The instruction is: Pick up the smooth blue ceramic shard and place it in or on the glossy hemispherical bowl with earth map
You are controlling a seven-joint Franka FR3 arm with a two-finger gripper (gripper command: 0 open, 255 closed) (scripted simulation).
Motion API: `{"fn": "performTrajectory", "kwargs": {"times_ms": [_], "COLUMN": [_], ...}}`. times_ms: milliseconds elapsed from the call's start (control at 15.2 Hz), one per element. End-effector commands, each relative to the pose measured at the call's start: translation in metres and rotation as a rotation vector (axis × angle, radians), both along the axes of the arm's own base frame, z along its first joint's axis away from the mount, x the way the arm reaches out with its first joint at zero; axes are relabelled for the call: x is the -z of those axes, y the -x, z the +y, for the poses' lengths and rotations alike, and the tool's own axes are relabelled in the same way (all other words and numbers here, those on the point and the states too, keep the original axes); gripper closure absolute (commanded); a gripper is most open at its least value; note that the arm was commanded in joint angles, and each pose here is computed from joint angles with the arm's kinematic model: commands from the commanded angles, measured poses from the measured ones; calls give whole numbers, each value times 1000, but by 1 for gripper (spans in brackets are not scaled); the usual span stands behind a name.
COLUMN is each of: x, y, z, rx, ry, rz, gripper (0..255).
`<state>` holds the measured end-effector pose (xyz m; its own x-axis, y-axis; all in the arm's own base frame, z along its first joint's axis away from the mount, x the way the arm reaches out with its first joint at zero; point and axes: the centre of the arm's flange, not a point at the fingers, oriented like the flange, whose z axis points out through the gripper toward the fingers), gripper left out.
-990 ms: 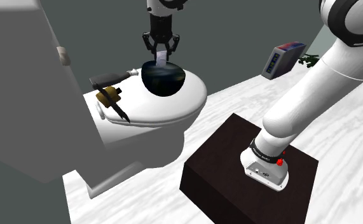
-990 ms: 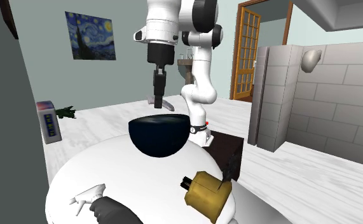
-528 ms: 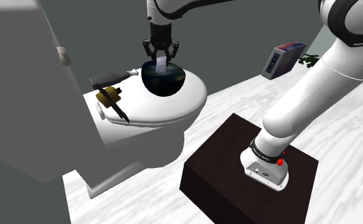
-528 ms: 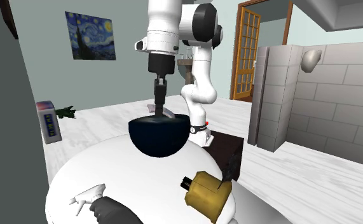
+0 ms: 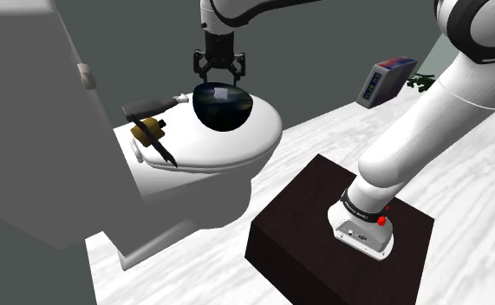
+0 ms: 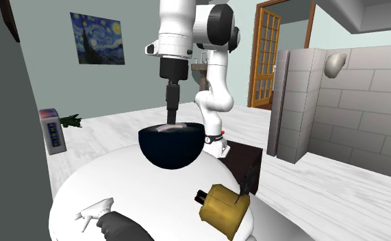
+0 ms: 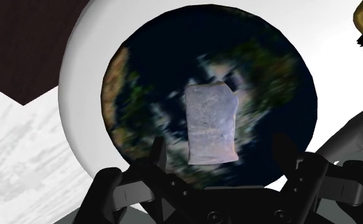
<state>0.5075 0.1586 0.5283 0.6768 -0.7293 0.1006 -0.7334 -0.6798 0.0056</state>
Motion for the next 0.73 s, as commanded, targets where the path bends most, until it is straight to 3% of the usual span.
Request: {"fn": "performTrajectory", "kwargs": {"times_ms": [0, 66, 330, 660], "x": [0, 0, -50, -50], "y": [0, 0, 3, 3], "z": [0, 0, 4, 4], "rx": [0, 0, 0, 0], "ry": [0, 0, 0, 0], "rz": [0, 0, 0, 0], "gripper": [0, 0, 0, 0]}}
